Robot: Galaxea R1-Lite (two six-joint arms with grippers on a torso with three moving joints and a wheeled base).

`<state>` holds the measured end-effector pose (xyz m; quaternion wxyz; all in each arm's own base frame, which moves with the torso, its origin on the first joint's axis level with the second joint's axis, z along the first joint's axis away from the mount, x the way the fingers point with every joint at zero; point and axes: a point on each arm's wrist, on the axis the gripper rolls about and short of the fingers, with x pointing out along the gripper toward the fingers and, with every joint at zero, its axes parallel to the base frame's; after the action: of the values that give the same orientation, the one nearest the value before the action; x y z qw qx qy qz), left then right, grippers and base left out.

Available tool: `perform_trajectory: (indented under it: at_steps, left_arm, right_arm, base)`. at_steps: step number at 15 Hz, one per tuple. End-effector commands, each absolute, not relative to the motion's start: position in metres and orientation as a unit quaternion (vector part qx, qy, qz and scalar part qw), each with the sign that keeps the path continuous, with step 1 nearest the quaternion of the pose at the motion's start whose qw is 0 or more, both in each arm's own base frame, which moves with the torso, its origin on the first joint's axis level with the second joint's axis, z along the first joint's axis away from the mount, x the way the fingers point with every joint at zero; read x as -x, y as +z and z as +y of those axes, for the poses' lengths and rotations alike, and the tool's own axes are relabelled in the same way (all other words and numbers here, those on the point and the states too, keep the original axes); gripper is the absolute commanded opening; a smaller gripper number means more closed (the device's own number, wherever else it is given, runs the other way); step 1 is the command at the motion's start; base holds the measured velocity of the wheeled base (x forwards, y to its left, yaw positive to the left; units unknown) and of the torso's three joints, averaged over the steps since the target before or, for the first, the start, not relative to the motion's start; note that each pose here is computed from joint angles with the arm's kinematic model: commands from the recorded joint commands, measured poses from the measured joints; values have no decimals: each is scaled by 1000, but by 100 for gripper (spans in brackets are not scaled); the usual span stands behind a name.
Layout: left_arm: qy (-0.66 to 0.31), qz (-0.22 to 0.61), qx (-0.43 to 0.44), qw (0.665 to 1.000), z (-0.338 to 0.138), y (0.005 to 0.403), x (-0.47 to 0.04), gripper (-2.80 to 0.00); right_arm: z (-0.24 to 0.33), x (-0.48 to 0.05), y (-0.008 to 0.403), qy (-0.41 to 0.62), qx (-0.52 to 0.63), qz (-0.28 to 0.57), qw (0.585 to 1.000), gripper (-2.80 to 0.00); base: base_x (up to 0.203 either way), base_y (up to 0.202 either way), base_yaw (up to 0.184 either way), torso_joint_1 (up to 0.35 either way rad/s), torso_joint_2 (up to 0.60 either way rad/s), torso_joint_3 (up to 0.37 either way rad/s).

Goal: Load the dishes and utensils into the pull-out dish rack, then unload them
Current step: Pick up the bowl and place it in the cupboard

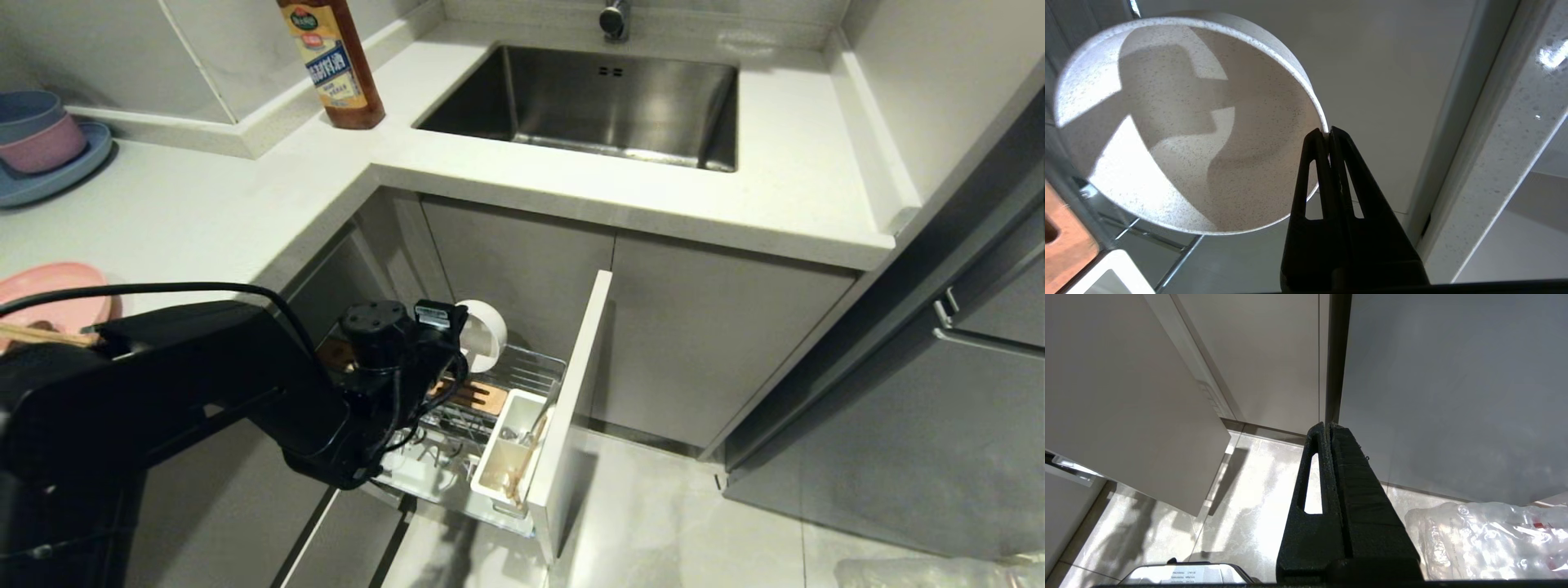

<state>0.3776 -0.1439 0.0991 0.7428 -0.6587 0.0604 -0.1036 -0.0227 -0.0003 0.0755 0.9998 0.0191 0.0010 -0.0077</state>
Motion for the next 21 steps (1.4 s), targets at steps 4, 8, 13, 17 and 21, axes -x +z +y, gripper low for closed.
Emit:
perform_trajectory:
  at_steps: [4,8,13,17,21]
  left_arm:
    - [-100,63,661,741,-145,86,-382,-280]
    - [-98,63,671,732,-143,86,-382,-280]
    - [-93,64,679,725,-141,83,-384,-280]
    - [-96,59,682,723,-139,82,-387,-280]
    - [-104,66,680,723,-139,78,-392,-280]
  right_arm:
    - [0,22,75,-8,-19,2,1000,-280]
    - [0,23,75,-8,-19,2,1000,-280]
    - [0,23,75,-8,-19,2,1000,-280]
    - [0,22,75,-8,-19,2,1000,-280]
    - [0,22,75,-8,-19,3,1000,-280]
  base:
    - [0,0,0,0,0,0]
    - [0,0,0,0,0,0]
    - [0,0,0,0,0,0]
    - [0,0,0,0,0,0]
    - [0,0,0,0,0,0]
